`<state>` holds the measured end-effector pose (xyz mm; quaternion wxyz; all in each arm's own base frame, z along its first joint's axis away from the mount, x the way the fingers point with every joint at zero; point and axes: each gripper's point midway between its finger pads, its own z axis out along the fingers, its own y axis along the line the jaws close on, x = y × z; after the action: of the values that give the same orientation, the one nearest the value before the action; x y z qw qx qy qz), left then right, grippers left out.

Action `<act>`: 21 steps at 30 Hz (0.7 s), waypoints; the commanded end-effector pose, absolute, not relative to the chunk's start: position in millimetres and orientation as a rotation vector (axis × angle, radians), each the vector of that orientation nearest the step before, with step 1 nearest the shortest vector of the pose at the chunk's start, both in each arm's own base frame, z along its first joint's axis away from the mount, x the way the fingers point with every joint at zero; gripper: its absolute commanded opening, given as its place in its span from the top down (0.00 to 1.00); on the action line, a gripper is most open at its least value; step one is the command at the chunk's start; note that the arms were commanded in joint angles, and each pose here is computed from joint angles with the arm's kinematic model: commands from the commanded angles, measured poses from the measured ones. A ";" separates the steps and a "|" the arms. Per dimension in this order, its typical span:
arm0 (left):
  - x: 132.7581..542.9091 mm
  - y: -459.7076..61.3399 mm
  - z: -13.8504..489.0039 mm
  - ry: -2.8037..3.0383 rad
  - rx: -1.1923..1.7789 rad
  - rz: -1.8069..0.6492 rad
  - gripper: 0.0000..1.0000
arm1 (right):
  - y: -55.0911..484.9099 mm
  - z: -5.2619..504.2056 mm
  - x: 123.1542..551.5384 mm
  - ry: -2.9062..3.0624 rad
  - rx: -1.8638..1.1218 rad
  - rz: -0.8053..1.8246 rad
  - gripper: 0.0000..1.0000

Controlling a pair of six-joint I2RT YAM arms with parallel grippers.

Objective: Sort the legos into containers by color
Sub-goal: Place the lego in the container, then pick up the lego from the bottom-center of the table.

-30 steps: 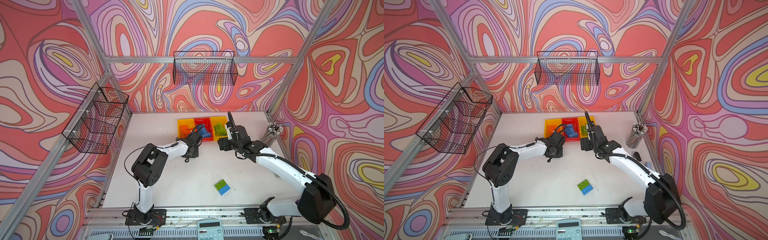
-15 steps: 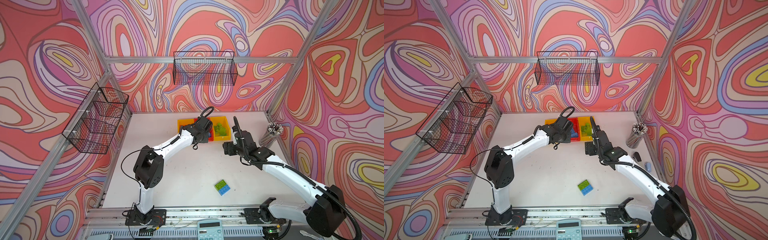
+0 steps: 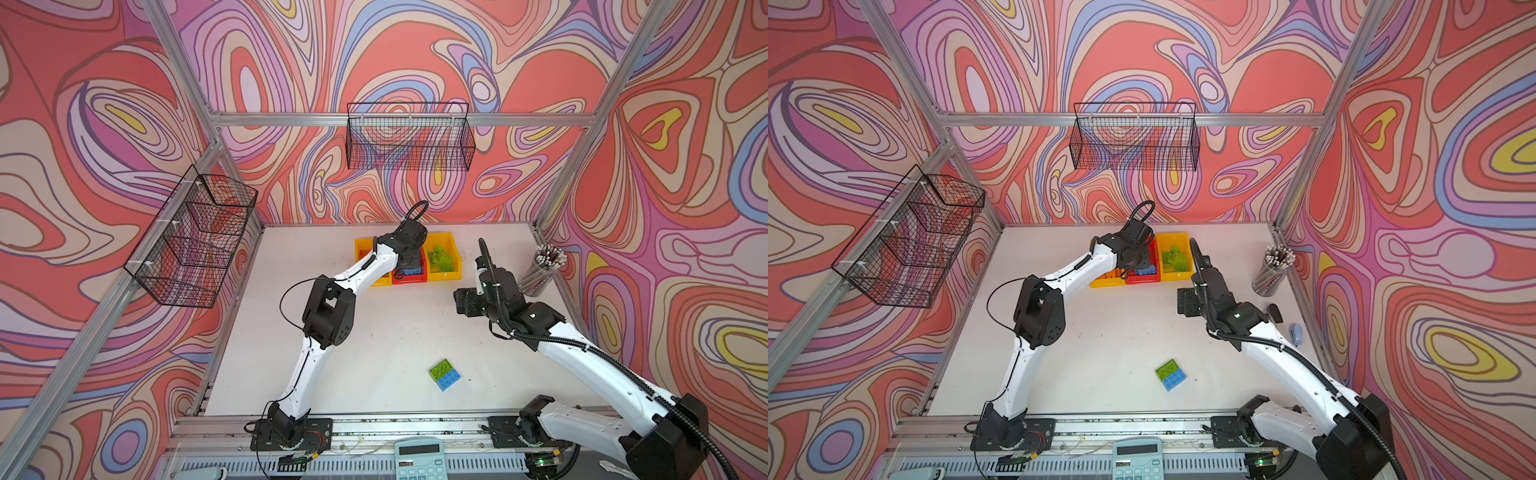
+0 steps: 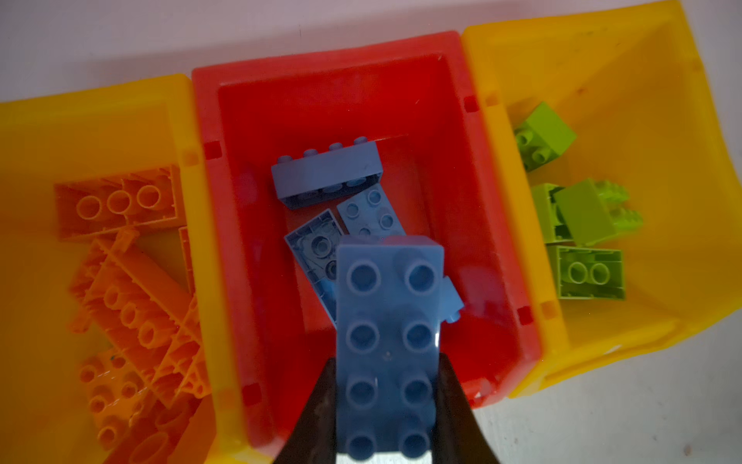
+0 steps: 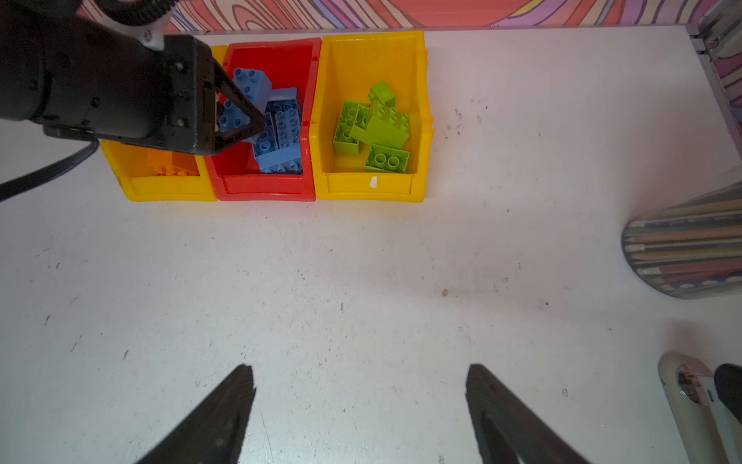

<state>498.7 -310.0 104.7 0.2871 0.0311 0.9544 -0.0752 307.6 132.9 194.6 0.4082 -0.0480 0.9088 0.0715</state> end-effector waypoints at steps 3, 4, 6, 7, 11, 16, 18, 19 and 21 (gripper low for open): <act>509.3 -316.8 119.2 2.537 0.074 -0.321 0.46 | 122.9 188.7 299.4 2.317 -0.088 0.148 0.13; 509.1 -317.7 118.9 2.540 0.071 -0.335 0.35 | 121.4 188.9 298.5 2.319 -0.082 0.144 0.13; 507.3 -321.1 123.5 2.537 0.078 -0.368 0.22 | 120.2 190.2 297.3 2.319 -0.082 0.140 0.12; 506.2 -322.5 127.4 2.532 0.079 -0.387 0.19 | 119.5 190.4 296.8 2.320 -0.082 0.137 0.12; 492.1 -327.8 157.0 2.494 0.074 -0.511 0.18 | 121.2 184.5 294.1 2.347 -0.084 0.146 0.13; 462.9 -308.4 198.3 2.400 0.020 -0.584 0.17 | 125.5 169.7 285.7 2.406 -0.075 0.187 0.13; 445.0 -293.8 201.0 2.400 0.016 -0.566 0.15 | 127.7 160.7 280.7 2.430 -0.062 0.218 0.13; 435.4 -286.3 203.1 2.396 0.015 -0.560 0.13 | 129.4 153.9 276.9 2.449 -0.056 0.238 0.12; 413.4 -271.1 197.0 2.407 0.016 -0.544 0.08 | 131.6 140.7 269.6 2.480 -0.045 0.259 0.10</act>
<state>427.2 -282.4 190.3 0.3157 0.0140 0.9267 -0.2033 283.7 128.8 160.3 0.3517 -0.0302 0.9320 0.0819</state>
